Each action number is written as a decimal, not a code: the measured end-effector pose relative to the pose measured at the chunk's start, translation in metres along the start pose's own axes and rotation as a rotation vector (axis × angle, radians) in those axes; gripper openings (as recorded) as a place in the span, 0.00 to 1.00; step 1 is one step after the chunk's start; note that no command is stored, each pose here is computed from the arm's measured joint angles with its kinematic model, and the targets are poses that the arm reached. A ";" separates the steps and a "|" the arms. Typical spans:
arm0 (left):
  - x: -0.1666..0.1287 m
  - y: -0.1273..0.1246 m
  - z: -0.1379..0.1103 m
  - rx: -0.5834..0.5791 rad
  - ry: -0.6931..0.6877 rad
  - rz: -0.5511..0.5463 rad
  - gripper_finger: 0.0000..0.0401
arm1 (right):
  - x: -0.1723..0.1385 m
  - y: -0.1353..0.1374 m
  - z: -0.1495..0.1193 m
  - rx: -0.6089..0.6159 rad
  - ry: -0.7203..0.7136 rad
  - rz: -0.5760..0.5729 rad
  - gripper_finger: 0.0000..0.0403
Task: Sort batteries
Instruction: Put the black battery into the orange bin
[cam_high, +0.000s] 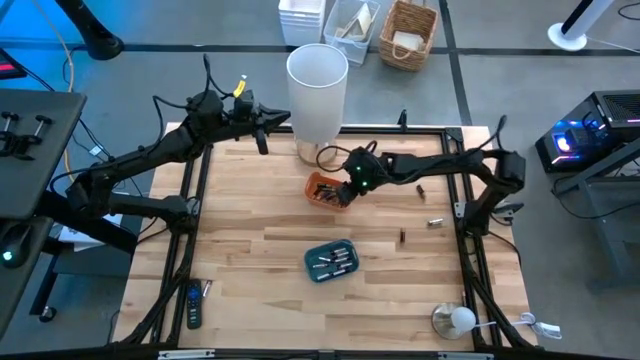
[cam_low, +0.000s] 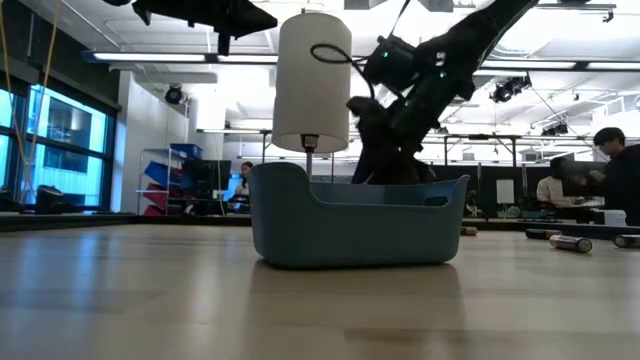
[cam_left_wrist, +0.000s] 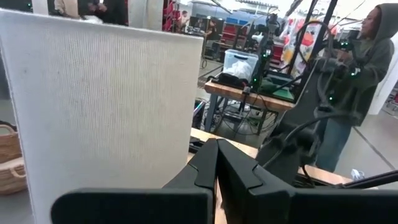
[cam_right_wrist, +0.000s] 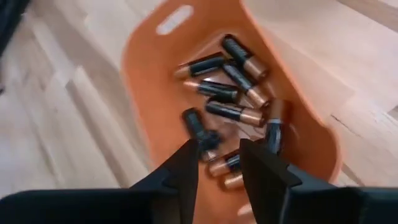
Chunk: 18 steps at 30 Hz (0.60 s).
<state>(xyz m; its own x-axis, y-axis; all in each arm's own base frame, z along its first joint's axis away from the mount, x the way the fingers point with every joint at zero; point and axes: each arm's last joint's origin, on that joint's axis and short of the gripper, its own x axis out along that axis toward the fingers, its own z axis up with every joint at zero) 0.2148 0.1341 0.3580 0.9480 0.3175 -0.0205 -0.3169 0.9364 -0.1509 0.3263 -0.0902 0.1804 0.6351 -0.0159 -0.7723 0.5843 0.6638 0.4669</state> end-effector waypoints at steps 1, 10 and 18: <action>0.000 0.000 0.000 -0.002 0.004 0.003 0.00 | -0.005 0.001 0.001 -0.014 -0.005 0.003 0.30; 0.000 0.001 -0.005 -0.014 0.049 0.018 0.00 | -0.083 -0.057 0.007 0.233 -0.032 -0.473 0.40; 0.000 0.001 -0.008 -0.057 0.078 0.024 0.00 | -0.078 -0.144 0.025 0.734 -0.153 -0.634 0.41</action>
<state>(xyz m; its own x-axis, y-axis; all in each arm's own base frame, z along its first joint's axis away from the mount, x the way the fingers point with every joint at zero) 0.2142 0.1342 0.3500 0.9402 0.3252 -0.1016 -0.3397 0.9178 -0.2057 0.2058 -0.2034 0.1842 0.1231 -0.3398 -0.9324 0.9758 -0.1298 0.1761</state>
